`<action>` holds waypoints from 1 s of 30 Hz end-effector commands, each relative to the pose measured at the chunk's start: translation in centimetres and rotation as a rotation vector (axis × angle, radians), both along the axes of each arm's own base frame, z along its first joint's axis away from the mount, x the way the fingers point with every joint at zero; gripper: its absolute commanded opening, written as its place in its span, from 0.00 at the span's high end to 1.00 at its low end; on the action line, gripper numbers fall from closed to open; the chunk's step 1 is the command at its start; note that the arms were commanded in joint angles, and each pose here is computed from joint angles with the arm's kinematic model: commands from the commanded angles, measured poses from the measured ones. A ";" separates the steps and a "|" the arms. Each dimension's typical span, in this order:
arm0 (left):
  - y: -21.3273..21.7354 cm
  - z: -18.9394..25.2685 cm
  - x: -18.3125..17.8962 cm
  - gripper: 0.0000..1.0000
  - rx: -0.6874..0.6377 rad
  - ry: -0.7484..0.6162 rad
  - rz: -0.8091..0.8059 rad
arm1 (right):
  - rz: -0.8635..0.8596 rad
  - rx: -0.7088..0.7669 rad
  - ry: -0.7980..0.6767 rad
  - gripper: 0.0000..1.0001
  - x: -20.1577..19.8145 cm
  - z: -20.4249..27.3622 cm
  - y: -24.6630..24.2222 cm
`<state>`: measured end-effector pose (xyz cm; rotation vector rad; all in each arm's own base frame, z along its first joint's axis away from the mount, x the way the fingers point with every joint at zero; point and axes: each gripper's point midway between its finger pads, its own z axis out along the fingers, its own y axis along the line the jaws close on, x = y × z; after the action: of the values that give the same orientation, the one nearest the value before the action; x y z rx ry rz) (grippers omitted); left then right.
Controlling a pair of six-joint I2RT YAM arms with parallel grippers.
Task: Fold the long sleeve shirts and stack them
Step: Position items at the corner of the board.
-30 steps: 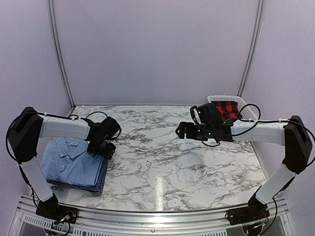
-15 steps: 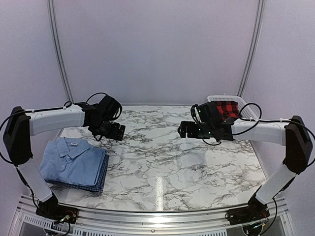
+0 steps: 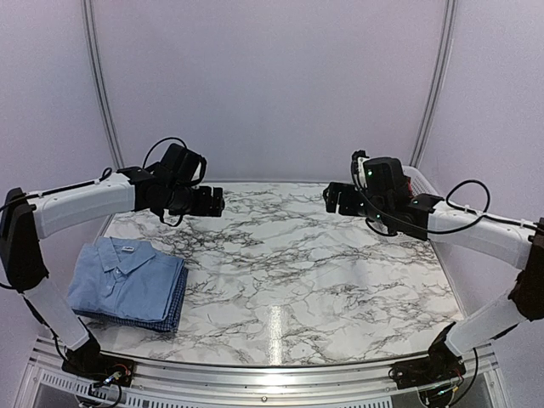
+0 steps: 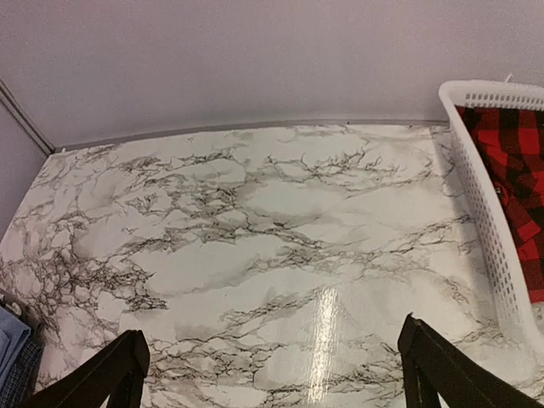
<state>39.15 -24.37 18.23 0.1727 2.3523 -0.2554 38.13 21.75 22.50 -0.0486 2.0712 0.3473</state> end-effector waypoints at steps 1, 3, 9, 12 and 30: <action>-0.4 6.2 0.7 0.01 -0.099 -0.143 0.000 | -0.062 0.009 -0.177 0.02 0.2 6.6 -2.1; 0.1 7.3 0.7 0.01 -0.102 -0.174 0.014 | -0.067 0.021 -0.223 0.02 -0.2 8.4 -2.6; 1.5 11.1 0.2 0.01 -0.127 -0.268 0.055 | -0.074 0.038 -0.320 0.01 -1.6 12.6 -3.9; 2.2 12.6 -0.1 0.01 -0.146 -0.307 0.072 | -0.075 0.026 -0.335 0.01 -1.8 13.7 -4.1; 2.8 13.9 -0.5 0.01 -0.180 -0.347 0.089 | -0.042 0.022 -0.345 0.02 -2.7 13.6 -4.2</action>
<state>38.65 -22.18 30.52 0.0477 2.0298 -0.3528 35.70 18.12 35.41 -0.0475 1.7442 0.3197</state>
